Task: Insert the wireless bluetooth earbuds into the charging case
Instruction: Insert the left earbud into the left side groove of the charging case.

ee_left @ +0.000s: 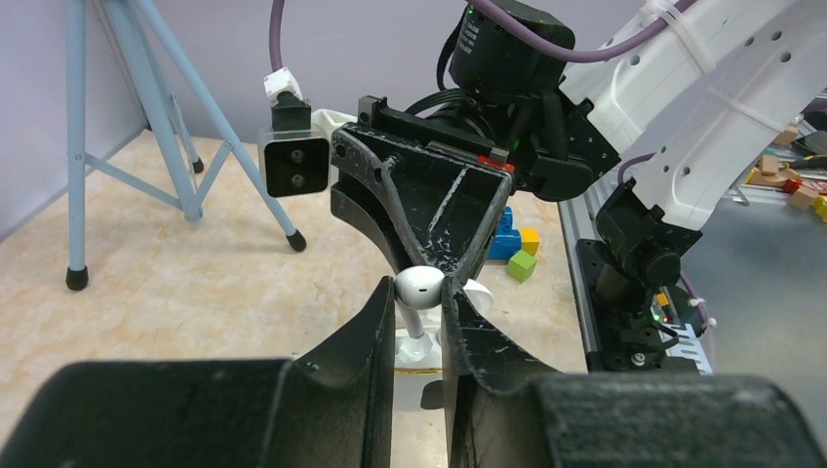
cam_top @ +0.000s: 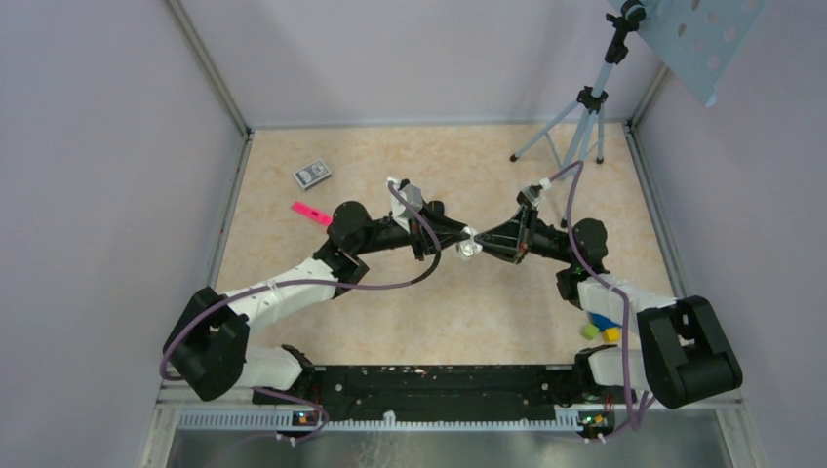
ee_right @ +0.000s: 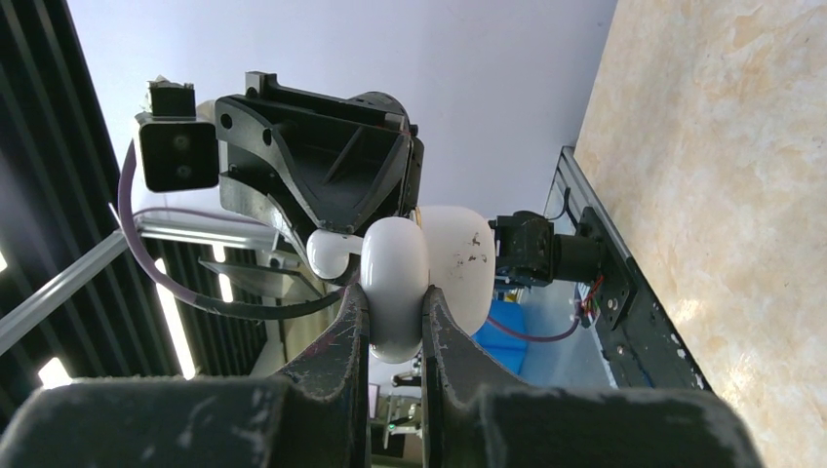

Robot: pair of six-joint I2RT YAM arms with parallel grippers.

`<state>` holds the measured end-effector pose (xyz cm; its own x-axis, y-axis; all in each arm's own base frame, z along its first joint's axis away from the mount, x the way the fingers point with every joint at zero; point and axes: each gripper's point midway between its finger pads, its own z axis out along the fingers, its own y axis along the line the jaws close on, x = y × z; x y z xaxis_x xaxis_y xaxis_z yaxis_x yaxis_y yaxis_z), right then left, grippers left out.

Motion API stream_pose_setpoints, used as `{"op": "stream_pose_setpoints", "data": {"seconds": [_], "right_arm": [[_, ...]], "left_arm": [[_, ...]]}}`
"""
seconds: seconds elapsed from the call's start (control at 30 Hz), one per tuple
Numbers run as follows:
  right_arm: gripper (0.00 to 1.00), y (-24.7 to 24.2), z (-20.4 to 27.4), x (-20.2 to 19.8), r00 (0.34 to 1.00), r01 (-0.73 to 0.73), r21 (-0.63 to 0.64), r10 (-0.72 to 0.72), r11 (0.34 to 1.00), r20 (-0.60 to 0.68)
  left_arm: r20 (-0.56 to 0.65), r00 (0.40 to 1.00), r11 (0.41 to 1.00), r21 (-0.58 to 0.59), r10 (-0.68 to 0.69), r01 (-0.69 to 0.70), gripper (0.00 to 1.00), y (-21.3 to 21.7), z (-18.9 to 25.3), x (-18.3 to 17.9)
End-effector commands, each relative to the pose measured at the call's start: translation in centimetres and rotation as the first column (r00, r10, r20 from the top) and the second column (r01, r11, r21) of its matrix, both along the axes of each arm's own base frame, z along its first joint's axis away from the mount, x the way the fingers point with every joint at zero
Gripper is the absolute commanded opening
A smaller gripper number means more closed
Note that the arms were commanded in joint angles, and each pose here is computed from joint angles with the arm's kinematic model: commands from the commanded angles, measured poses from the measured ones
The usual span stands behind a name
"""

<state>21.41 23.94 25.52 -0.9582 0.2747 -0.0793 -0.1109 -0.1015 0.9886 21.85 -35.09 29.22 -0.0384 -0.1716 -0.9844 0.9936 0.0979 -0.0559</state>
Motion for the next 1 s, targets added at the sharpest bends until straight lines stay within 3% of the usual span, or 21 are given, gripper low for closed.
{"op": "stream_pose_setpoints", "data": {"seconds": [0.0, 0.97], "right_arm": [[0.00, 0.1, 1.3, -0.7, 0.996, -0.007, 0.026, 0.004, 1.000, 0.085], [0.00, 0.0, 1.4, -0.8, 0.996, 0.001, 0.035, -0.004, 0.999, 0.086]], "left_arm": [[0.050, 0.999, 1.000, -0.011, -0.002, 0.003, 0.00, -0.1, 0.5, 0.0], [0.091, 0.995, 0.998, 0.047, 0.036, -0.041, 0.00, 0.2, -1.0, 0.6]]}}
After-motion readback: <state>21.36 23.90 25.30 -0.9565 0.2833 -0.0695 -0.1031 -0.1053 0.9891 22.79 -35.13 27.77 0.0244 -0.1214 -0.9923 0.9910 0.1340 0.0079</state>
